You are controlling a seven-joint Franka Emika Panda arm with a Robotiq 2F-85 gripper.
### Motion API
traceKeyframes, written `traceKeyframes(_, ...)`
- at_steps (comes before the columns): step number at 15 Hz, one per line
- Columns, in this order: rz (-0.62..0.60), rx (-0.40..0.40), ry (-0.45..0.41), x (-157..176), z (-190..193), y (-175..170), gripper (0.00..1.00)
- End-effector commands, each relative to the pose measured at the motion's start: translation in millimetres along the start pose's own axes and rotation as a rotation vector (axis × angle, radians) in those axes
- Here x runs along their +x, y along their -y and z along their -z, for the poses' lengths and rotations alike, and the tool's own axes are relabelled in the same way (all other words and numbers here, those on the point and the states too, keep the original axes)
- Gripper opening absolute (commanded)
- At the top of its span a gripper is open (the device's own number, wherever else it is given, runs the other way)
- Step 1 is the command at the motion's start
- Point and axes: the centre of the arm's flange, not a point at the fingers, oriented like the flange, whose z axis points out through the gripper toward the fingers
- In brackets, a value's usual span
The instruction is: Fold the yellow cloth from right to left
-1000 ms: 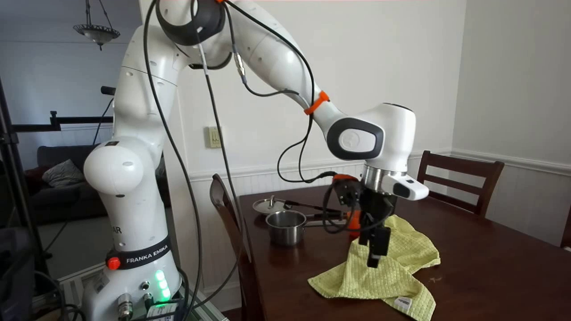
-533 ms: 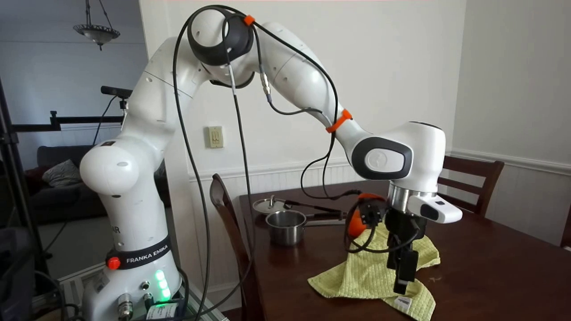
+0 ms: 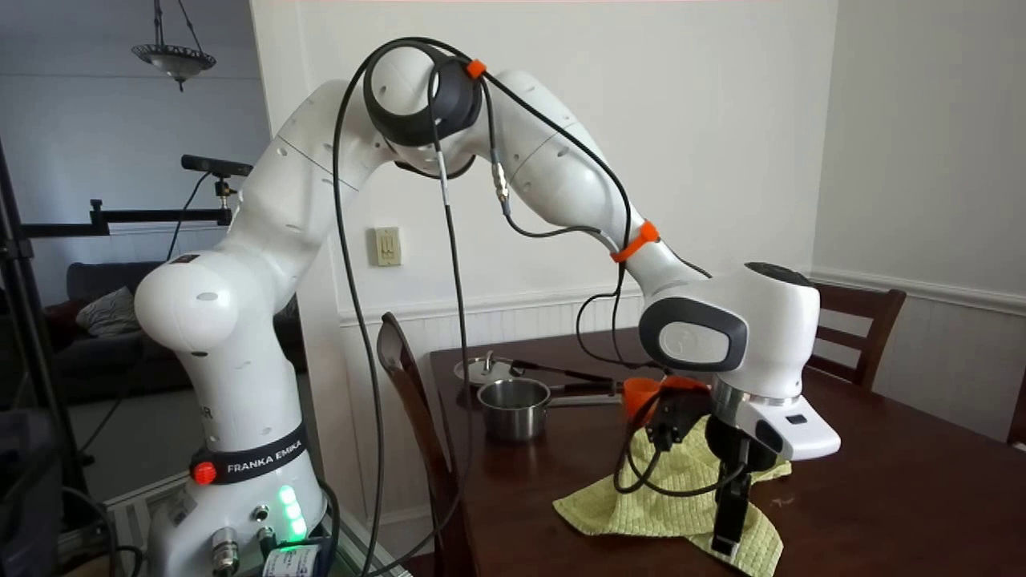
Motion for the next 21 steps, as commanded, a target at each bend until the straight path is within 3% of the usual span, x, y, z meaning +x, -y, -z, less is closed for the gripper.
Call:
traceKeyframes(1, -0.094, 0.038, -0.076, 25.7, -19.9, 1.6, 1.0)
traceKeyframes(3, -0.118, 0.047, -0.104, 31.7, -25.7, 4.7, 0.98)
traceKeyframes(4, -0.124, 0.041, -0.112, 32.3, -30.3, 7.0, 0.74)
traceKeyframes(6, -0.13, 0.031, -0.119, 32.6, -38.5, 13.9, 0.69)
traceKeyframes(13, -0.176, 0.034, -0.135, 42.4, -39.8, 13.0, 0.19)
traceKeyframes(16, -0.265, 0.105, -0.185, 70.6, 6.7, -39.3, 0.01)
traceKeyframes(21, -0.392, 0.242, -0.293, 118.2, 88.3, -131.4, 0.01)
